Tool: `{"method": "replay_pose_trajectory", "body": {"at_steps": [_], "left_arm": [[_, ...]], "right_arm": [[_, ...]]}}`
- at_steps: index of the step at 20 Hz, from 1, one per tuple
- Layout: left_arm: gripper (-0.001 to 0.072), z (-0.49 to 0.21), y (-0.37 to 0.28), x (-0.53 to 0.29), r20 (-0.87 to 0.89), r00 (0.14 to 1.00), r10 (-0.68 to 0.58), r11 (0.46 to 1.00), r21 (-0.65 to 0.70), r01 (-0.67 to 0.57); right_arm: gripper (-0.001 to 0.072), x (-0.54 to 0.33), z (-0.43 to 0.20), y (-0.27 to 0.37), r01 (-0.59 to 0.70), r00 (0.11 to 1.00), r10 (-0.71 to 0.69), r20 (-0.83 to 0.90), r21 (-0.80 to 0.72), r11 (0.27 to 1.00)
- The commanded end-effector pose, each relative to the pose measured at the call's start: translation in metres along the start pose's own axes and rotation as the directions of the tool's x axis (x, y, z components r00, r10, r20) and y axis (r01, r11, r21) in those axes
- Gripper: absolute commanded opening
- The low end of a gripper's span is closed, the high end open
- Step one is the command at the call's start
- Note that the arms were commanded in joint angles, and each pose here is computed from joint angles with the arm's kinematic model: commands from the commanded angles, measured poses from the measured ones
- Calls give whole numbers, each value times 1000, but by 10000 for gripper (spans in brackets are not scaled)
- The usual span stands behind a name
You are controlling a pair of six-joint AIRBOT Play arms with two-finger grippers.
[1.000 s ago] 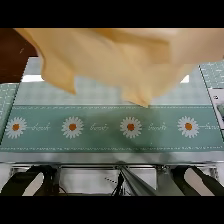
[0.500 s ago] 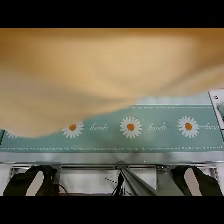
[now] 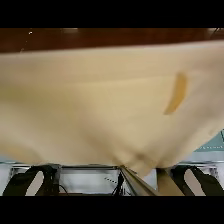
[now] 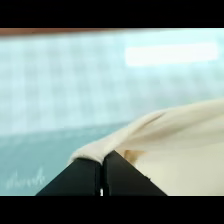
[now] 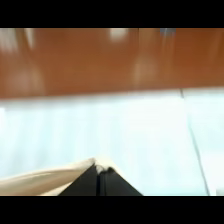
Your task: Fold the shirts.
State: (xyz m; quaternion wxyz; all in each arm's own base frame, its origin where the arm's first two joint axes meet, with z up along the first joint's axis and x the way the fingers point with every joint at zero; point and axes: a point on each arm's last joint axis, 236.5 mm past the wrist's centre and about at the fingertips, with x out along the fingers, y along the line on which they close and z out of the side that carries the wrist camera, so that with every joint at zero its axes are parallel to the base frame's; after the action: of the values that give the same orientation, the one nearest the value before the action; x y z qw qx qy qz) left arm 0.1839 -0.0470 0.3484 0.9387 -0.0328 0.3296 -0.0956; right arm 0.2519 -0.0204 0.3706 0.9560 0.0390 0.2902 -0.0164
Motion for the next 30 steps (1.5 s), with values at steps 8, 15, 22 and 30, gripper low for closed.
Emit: {"method": "replay_pose_trajectory", "body": {"at_steps": [8, 15, 22, 30], "left_arm": [[19, -4, 83, 229, -196, 980, -8, 990, -140, -19], [19, -41, 132, 379, -306, 952, -21, 966, -252, -60], [19, -76, 157, 452, -334, 942, -10, 951, -294, -94], [20, -111, 153, 462, -436, 898, -52, 947, -308, -95]], "right_arm": [[36, 295, 1, 37, 22, 979, -43, -201, -104, 994], [37, 415, -21, 44, 27, 987, -27, -161, -2, 1000], [37, 491, -111, 46, 34, 937, -16, -350, 46, 998], [37, 480, -157, 44, 48, 853, -3, -522, 72, 996]]}}
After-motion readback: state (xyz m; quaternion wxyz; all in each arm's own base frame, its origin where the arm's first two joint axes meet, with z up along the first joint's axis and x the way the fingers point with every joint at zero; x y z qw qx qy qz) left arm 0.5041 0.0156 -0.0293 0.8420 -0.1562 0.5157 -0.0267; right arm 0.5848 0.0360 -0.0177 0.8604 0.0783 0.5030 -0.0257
